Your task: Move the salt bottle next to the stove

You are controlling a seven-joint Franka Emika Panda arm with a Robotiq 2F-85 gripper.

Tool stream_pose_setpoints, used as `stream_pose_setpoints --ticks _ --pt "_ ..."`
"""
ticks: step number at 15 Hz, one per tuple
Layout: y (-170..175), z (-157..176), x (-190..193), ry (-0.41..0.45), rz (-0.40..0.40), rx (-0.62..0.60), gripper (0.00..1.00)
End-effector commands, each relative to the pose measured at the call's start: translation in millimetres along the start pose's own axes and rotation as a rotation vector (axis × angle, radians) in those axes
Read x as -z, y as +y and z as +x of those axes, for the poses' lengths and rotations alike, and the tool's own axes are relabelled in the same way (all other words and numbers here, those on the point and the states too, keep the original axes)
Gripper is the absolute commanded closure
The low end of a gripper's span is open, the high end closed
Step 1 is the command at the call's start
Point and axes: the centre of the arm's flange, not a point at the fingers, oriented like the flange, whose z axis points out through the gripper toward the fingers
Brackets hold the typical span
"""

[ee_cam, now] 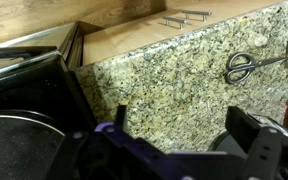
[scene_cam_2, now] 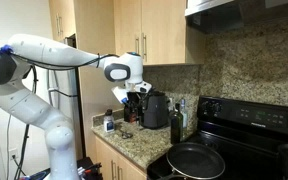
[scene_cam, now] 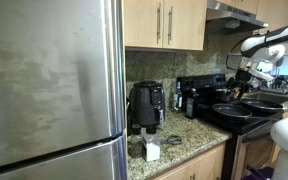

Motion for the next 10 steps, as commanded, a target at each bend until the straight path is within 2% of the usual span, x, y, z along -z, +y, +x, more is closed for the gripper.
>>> stream_pose_setpoints --ticks 1,3,7,9,10 --pt "0 0 0 0.0 0.0 0.0 0.0" --pt "-52 -20 -21 -0.032 0.006 0.164 0.0" --pt "-147 -55 -54 -0.074 0.033 0.37 0.0" --pt "-197 -80 -65 -0.039 0.037 0.476 0.0" --pt "-162 -51 -54 -0.077 0.02 0.399 0.0"
